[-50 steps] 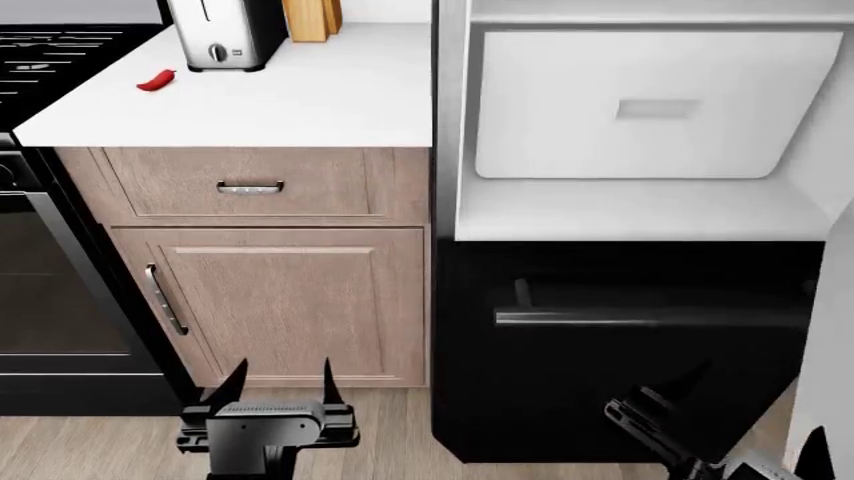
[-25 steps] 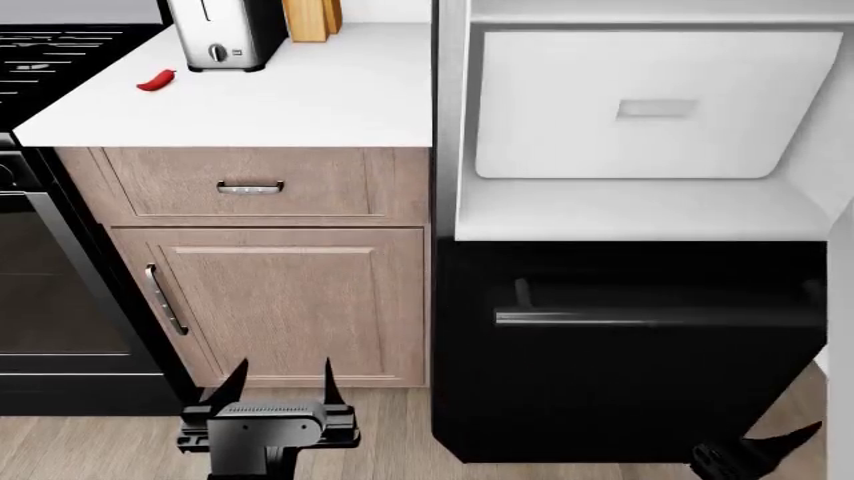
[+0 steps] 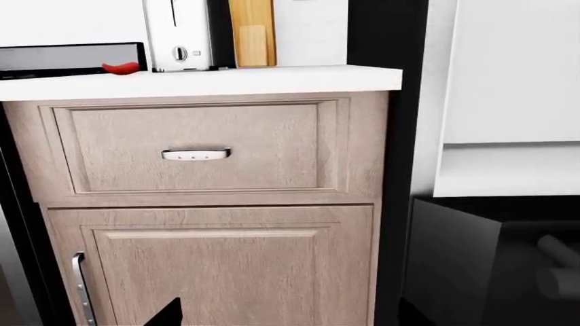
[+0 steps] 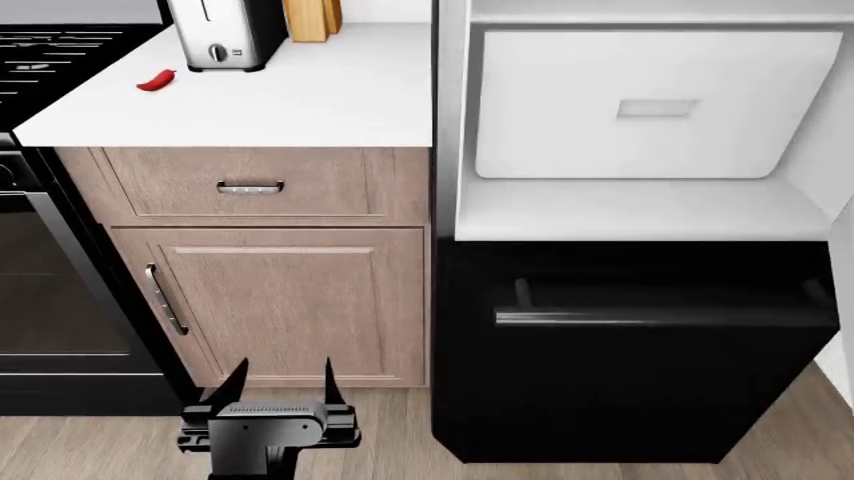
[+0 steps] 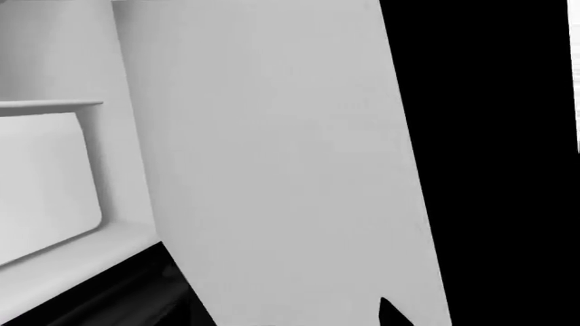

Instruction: Open the fridge door

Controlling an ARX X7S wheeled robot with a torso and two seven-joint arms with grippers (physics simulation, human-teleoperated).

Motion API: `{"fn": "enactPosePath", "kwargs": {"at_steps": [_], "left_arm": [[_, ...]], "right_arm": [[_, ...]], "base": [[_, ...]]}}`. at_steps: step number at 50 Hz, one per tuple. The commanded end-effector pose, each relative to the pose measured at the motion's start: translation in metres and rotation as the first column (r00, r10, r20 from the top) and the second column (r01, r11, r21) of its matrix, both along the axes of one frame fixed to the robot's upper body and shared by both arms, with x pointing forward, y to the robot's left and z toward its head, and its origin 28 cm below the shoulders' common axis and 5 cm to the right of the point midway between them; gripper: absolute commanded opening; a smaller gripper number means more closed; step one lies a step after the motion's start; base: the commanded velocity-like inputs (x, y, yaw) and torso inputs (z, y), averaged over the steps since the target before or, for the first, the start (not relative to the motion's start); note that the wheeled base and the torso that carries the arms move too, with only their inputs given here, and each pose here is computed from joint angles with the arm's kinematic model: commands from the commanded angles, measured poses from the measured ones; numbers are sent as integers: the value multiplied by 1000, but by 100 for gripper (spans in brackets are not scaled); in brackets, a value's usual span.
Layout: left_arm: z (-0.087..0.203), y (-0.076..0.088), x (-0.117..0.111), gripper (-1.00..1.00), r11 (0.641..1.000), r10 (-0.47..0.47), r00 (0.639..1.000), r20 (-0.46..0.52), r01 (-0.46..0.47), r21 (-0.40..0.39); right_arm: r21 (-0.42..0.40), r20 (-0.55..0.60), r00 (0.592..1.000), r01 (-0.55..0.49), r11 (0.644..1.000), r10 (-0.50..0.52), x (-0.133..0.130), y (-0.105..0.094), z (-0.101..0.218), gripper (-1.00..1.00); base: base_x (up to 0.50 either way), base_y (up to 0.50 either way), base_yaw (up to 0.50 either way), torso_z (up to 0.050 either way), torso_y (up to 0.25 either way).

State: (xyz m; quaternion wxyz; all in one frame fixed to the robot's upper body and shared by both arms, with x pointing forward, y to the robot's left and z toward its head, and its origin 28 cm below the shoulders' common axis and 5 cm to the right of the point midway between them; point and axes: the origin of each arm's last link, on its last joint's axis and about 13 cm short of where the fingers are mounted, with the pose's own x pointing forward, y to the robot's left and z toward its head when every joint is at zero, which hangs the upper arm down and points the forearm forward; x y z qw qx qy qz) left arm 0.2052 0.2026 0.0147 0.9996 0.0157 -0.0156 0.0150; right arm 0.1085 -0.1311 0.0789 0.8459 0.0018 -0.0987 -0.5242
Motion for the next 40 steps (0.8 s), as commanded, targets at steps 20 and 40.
{"fn": "enactPosePath", "kwargs": {"at_steps": [20, 40], "left_arm": [[1, 0, -1, 100, 1000, 1, 1000, 1, -1, 1], [1, 0, 0, 100, 1000, 1, 1000, 1, -1, -8]], "right_arm": [[23, -21, 991, 131, 991, -131, -10, -24, -9, 100], [19, -2, 986, 169, 985, -169, -16, -44, 1, 100]], "base": [[0, 0, 0, 0, 0], [0, 0, 0, 0, 0]]}}
